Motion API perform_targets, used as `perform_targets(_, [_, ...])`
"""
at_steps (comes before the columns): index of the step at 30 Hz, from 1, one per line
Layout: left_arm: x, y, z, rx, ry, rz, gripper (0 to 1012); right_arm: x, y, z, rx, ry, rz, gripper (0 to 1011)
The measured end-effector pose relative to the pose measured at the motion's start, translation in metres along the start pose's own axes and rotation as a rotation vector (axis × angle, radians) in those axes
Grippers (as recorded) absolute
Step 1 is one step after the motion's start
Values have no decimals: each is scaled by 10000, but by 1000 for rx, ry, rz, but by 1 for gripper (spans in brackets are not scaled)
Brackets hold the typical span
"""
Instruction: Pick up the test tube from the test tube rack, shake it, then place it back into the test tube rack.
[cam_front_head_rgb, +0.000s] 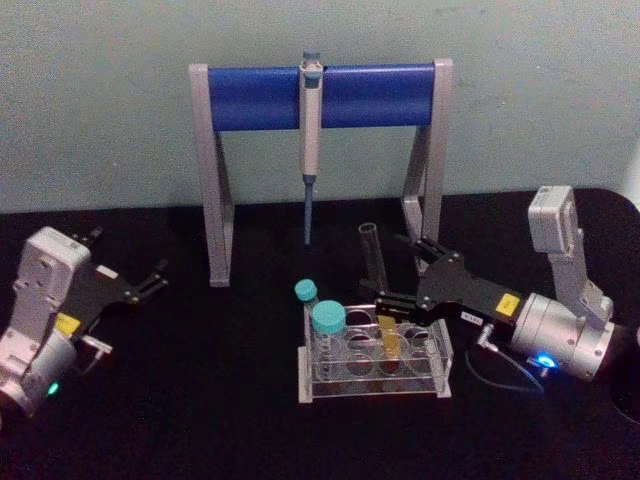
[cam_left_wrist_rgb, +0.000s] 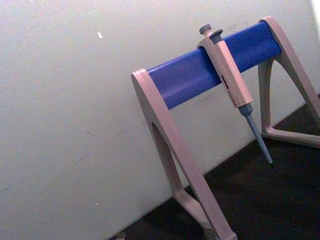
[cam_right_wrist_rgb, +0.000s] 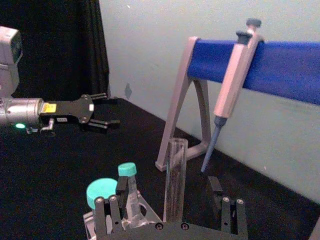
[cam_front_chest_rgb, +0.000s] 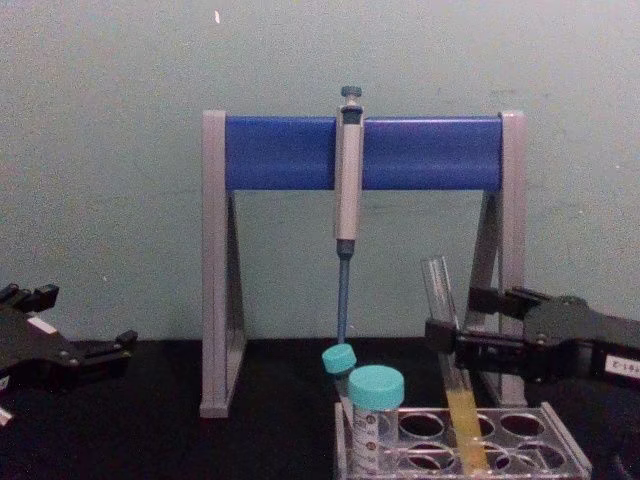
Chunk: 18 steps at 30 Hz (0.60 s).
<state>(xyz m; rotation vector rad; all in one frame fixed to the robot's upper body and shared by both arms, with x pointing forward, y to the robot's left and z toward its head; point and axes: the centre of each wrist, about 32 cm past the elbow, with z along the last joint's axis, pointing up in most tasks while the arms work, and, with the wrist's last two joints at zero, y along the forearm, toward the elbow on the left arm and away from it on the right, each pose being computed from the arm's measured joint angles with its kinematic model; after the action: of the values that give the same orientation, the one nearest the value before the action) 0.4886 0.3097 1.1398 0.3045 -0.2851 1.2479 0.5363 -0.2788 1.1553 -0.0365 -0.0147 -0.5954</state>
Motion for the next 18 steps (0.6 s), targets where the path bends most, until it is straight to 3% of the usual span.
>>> perform_targets(6, [0,0,0,0,0,0,1001,-45,-50,80,59,-44,-12,1000])
perform_targets(9, [0,0,0,0,0,0,1001,-88,-121,150,113,-65,-78,1000])
perform_targets(12, [0,0,0,0,0,0,1001,-169,-203,219,142,-82,-206,1000])
perform_targets(13, [0,0,0,0,0,0,1001,-219,-241,252,135,-92,-286,1000])
perform_targets(18, [0,0,0,0,0,0,1001,-331,-288,254,83,-82,-469,1000])
